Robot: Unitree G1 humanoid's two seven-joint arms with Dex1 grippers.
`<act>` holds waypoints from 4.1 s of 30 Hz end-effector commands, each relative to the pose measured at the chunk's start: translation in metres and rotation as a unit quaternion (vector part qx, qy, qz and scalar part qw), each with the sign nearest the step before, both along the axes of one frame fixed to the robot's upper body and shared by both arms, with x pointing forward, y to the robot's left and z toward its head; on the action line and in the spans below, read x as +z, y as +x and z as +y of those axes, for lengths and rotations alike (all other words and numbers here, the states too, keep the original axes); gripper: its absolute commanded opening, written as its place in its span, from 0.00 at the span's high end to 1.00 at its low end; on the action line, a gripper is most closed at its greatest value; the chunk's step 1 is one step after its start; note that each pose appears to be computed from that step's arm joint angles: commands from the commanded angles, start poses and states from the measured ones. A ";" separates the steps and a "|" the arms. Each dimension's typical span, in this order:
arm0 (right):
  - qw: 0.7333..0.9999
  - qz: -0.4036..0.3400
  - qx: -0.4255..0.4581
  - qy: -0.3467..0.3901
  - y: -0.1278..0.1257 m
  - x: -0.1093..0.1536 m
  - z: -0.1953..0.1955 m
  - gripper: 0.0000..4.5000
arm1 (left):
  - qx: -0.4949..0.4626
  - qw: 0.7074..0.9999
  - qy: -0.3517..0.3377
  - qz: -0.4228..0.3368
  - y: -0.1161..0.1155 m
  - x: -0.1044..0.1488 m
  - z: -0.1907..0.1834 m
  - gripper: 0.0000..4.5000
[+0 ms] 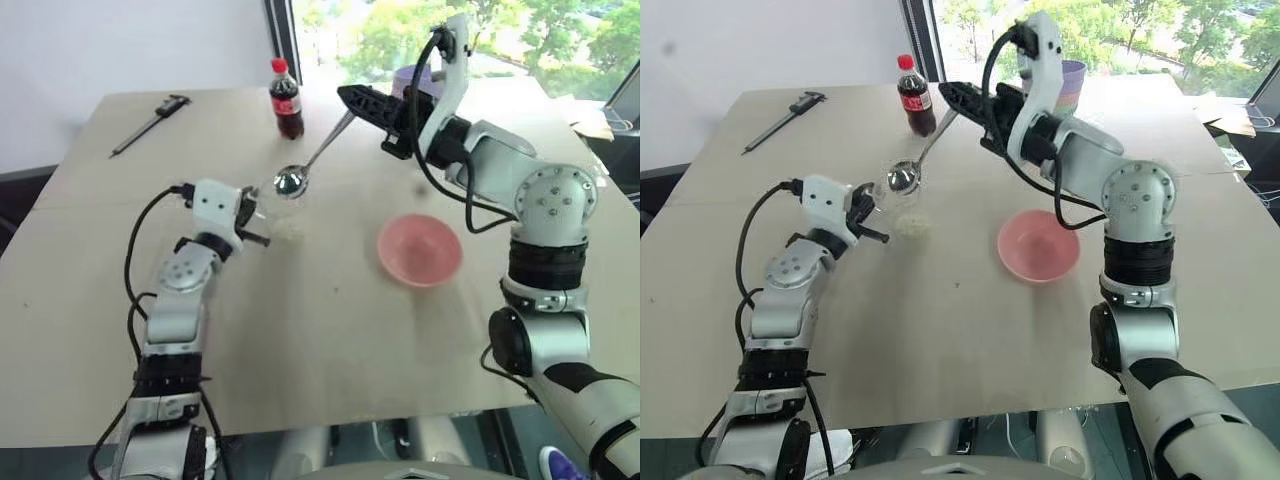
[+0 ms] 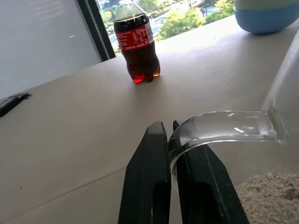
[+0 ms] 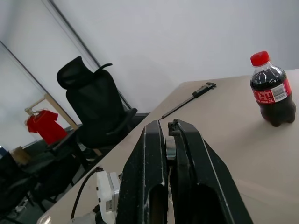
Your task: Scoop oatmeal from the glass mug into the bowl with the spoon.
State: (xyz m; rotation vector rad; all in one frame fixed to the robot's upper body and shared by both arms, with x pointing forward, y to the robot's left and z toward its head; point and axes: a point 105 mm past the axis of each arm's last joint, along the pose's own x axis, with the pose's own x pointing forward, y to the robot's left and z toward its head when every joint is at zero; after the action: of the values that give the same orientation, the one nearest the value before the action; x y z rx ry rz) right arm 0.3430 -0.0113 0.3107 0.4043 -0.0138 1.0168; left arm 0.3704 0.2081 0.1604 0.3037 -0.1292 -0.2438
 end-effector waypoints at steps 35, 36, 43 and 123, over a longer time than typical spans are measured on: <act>0.994 0.084 -0.020 -0.068 0.019 -0.023 -0.013 1.00 | -0.105 0.994 -0.010 0.036 0.013 -0.019 -0.076 0.99; 0.994 0.091 -0.027 -0.062 0.022 -0.021 -0.017 1.00 | -0.105 0.994 -0.012 0.035 0.014 -0.019 -0.078 0.99; 0.987 0.146 -0.051 -0.031 0.031 -0.014 -0.038 1.00 | -0.111 0.993 -0.008 0.027 0.025 -0.017 -0.086 0.99; 0.889 0.335 -0.183 0.252 -0.007 -0.073 -0.182 1.00 | -0.104 0.993 -0.012 0.048 0.030 -0.046 -0.075 0.99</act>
State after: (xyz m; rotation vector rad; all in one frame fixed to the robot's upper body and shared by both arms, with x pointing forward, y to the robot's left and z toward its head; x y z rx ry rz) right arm 0.3420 -0.1945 0.2176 1.1764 0.3245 0.3939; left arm 0.4031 0.1304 0.1435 0.2206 -0.1709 -0.4538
